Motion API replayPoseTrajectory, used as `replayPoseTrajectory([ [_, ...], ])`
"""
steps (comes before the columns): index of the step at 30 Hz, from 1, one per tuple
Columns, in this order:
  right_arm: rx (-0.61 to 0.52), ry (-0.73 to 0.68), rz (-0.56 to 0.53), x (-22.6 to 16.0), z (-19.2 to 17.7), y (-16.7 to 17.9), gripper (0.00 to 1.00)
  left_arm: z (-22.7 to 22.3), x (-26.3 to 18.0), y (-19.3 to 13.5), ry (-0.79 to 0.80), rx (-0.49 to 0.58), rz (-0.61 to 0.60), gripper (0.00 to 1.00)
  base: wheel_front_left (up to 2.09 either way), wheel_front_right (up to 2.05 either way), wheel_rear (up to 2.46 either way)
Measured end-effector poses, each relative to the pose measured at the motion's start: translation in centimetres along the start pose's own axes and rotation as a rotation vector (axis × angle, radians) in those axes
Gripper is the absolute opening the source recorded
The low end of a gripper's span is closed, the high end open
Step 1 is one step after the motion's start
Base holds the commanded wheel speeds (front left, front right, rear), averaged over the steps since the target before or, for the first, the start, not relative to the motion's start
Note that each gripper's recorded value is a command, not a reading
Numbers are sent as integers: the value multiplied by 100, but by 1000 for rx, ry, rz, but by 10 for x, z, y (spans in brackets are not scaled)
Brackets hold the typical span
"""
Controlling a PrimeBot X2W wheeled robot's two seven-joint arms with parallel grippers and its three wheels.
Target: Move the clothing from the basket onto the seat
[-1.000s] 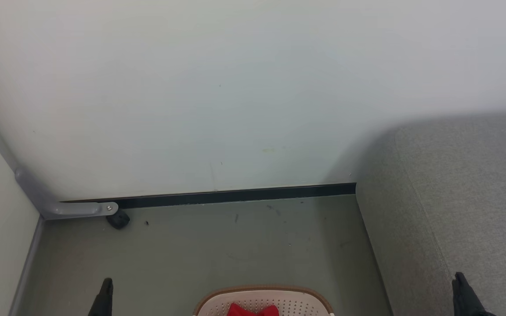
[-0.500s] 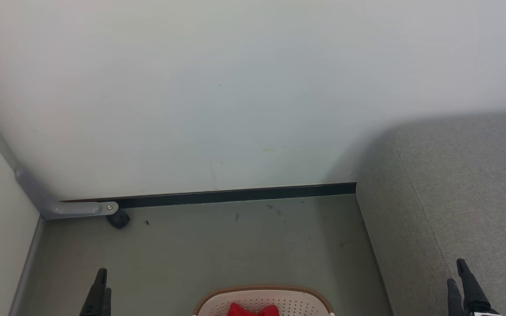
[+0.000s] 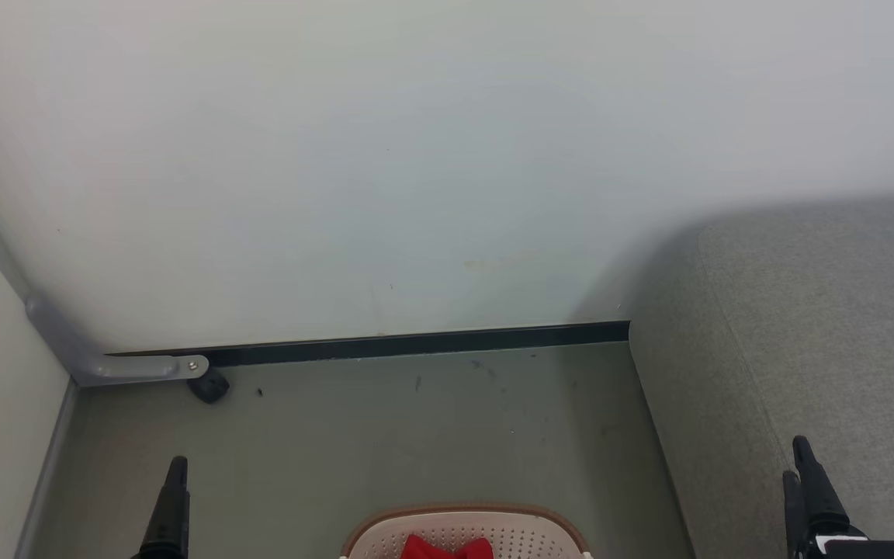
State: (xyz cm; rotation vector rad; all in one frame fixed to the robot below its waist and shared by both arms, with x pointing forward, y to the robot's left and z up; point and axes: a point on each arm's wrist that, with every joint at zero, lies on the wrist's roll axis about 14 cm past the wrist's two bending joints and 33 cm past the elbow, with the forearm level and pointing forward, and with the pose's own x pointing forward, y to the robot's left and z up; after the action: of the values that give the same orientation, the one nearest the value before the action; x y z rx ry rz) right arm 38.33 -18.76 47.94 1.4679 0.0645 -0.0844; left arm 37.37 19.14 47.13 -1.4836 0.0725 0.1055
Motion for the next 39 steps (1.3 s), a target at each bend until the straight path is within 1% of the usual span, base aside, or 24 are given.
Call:
replayPoseTrajectory([
  [4, -49, 9, 4, 1, -3, 1, 100, -1, 1, -2, 4, 64, -7, 100, 0, 0, 0],
  [9, -179, 32, 14, 2, -6, 3, 100, -1, 2, -5, 9, 154, -16, 100, 0, 0, 0],
  [10, -179, 32, 14, 2, -6, 3, 100, -1, 2, -5, 9, 154, -16, 100, 0, 0, 0],
  [11, -202, 35, 21, 4, -7, 5, 100, -1, 2, -5, 10, 169, -18, 100, 0, 0, 0],
  [19, -372, 58, 36, 7, -13, 9, 100, -4, 6, -12, 26, 345, -48, 100, 0, 0, 0],
  [22, -428, 50, 43, 10, -12, 14, 100, -6, 7, -15, 38, 435, -62, 100, 0, 0, 0],
  [28, -521, 51, 53, 9, -14, 15, 100, -8, 7, -18, 31, 522, -77, 100, 0, 0, 0],
  [33, -679, 74, 66, 10, -17, 15, 100, -7, 7, -20, 21, 597, -83, 100, 0, 0, 0],
  [39, -841, 86, 92, 11, -23, 18, 100, -7, 7, -22, 17, 740, -93, 100, 0, 0, 0],
])
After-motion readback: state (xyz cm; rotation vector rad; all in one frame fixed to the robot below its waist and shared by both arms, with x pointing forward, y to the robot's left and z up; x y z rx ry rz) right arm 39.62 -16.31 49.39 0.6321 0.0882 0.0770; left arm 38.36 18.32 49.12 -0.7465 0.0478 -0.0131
